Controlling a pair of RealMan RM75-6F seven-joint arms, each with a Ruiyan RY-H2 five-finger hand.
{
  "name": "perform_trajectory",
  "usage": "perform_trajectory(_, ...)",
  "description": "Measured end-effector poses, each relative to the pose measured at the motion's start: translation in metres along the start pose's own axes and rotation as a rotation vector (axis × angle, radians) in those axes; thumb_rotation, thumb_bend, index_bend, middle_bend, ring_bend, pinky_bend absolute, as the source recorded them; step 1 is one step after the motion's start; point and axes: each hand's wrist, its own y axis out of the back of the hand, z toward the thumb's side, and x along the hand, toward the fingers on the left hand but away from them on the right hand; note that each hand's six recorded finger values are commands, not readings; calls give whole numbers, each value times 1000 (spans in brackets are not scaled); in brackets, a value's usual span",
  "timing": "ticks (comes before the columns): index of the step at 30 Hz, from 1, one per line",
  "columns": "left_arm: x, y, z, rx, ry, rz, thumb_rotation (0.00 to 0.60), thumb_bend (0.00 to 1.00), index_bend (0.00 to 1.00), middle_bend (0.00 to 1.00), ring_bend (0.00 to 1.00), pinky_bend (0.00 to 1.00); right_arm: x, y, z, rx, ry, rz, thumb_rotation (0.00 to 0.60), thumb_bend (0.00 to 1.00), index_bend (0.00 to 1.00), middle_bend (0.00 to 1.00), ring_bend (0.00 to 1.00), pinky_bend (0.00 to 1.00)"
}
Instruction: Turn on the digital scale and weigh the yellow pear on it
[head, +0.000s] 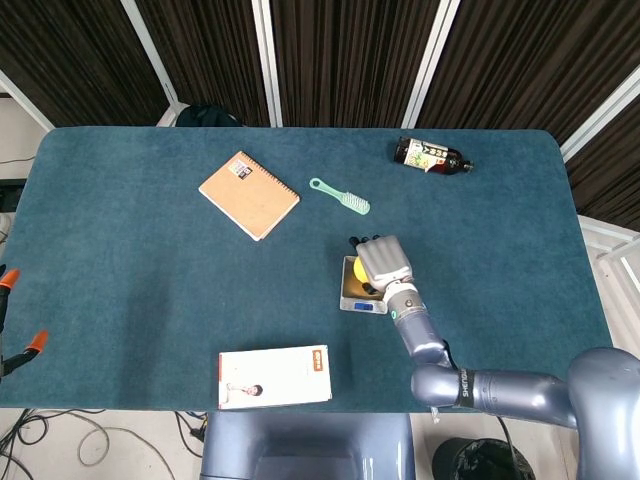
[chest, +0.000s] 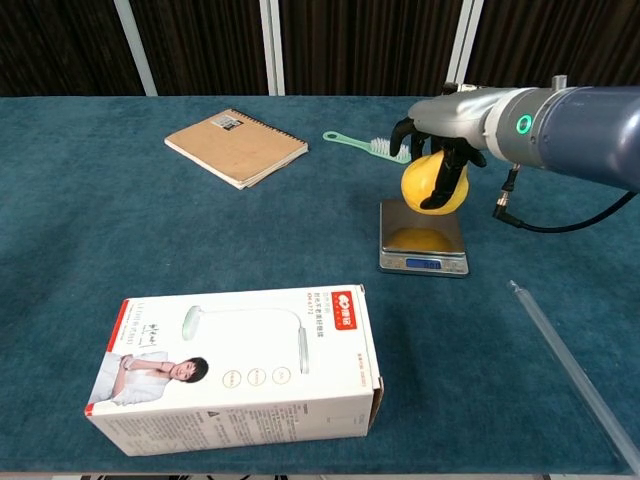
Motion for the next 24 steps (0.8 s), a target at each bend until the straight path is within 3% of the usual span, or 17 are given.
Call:
perform_trajectory(8,2,2,-3,-7,6,3,600,187,102,49,0,53,-4,-7,8,34,-18,33,600,338,206,415,427,815)
perform_trajectory(12,2,3,-3,-8,6,6,600,188,102,49,0,53,-3,-10,8,56,-19,48,600,338,164,322,332,839)
perform_trajectory(13,1,3,-3,-8,5,6,600,188,102,49,0,53,-2,-10,9,64,-17,50,600,338,148,276,290,769)
perform_trajectory(16,1,3,-2,-8,3,8,600,188,102,50,0,53,-1,-10,13,63,-7,60,600,339,112,195,193,370)
perform_trajectory(17,1,3,-2,-8,3,8,600,188,102,50,0,53,0,-9,15,60,-4,60,600,339,105,185,173,355)
perform_trajectory(24,0,2,-1,-3,2,6,600,188,102,50,0,53,0,-8,17,34,-1,64,600,338,77,150,109,515)
